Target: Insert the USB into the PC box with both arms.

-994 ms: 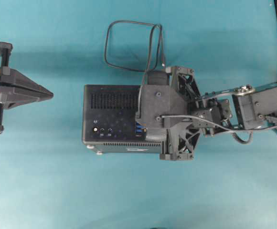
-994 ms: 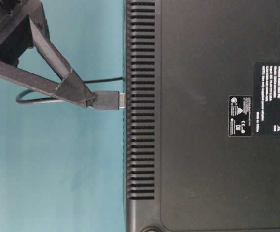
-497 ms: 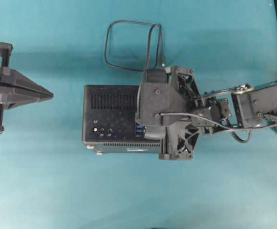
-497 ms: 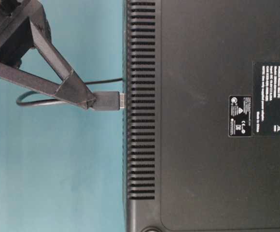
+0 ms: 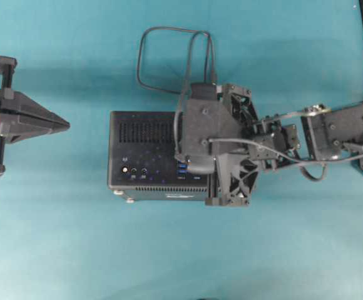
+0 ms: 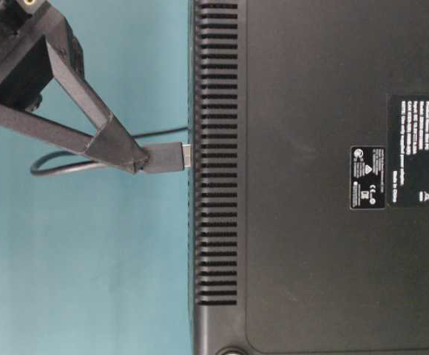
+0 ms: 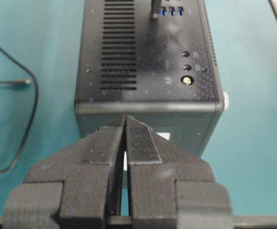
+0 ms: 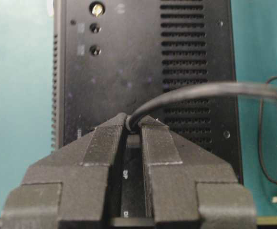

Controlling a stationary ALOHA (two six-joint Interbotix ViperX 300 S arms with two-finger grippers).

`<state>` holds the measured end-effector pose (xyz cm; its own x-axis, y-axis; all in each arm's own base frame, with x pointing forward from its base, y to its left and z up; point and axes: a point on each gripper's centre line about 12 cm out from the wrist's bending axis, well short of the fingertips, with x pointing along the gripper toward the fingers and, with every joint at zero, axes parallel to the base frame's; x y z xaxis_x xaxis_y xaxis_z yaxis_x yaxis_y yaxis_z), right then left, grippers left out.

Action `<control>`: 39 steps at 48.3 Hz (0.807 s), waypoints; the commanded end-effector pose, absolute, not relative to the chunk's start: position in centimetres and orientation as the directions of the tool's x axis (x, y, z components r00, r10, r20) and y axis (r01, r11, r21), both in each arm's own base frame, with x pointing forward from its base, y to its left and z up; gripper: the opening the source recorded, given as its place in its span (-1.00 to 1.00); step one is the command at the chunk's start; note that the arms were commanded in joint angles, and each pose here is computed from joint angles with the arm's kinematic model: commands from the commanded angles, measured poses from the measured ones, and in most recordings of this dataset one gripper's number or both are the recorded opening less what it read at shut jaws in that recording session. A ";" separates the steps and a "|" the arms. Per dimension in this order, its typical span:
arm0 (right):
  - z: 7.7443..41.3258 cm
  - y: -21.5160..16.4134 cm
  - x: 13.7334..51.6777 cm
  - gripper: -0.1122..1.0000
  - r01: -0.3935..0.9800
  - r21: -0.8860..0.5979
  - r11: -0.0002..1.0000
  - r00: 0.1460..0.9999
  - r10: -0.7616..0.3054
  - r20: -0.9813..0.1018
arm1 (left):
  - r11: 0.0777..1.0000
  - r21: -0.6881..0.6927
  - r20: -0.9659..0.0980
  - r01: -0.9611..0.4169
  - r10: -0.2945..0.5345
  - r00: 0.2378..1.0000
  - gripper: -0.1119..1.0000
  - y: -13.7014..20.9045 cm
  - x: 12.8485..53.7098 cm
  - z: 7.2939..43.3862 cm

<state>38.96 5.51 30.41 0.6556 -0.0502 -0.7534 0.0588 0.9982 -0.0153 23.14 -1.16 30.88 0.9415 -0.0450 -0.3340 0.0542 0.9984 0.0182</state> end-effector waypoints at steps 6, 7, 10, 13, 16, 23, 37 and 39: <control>31.4 4.9 38.5 -0.67 0.081 0.014 0.997 0.676 -0.045 -0.736 | 0.998 0.020 -0.314 0.054 -0.045 0.948 -0.80 -1.2 23.2 31.5; 31.3 5.0 38.5 -0.67 0.081 0.020 0.997 0.674 -0.040 -0.738 | 0.998 0.020 -0.314 0.054 -0.045 0.948 -0.80 -1.2 23.2 31.5; 31.0 5.5 38.4 -0.67 0.074 0.039 0.996 0.667 -0.020 -0.745 | 0.998 0.020 -0.314 0.054 -0.045 0.948 -0.80 -1.2 23.3 31.5; 30.6 6.3 38.3 -0.67 0.059 0.059 0.997 0.659 0.005 -0.752 | 0.998 0.020 -0.315 0.054 -0.045 0.948 -0.80 -1.2 23.2 31.4; 30.3 7.2 38.3 -0.67 0.041 0.071 0.997 0.656 0.027 -0.754 | 0.998 0.020 -0.317 0.054 -0.045 0.948 -0.80 -1.2 23.2 31.4; 29.7 8.3 38.5 -0.67 0.016 0.082 0.996 0.657 0.051 -0.752 | 0.998 0.020 -0.318 0.054 -0.045 0.947 -0.80 -1.2 23.3 31.4; 29.6 5.5 38.7 -0.67 0.080 0.066 0.995 0.654 -0.003 -0.757 | 0.998 0.020 -0.312 0.056 -0.047 0.949 -0.80 -1.2 23.3 31.6; 29.5 5.1 38.7 -0.67 0.090 0.064 0.994 0.652 -0.010 -0.758 | 0.998 0.020 -0.311 0.054 -0.045 0.949 -0.80 -1.2 23.3 31.7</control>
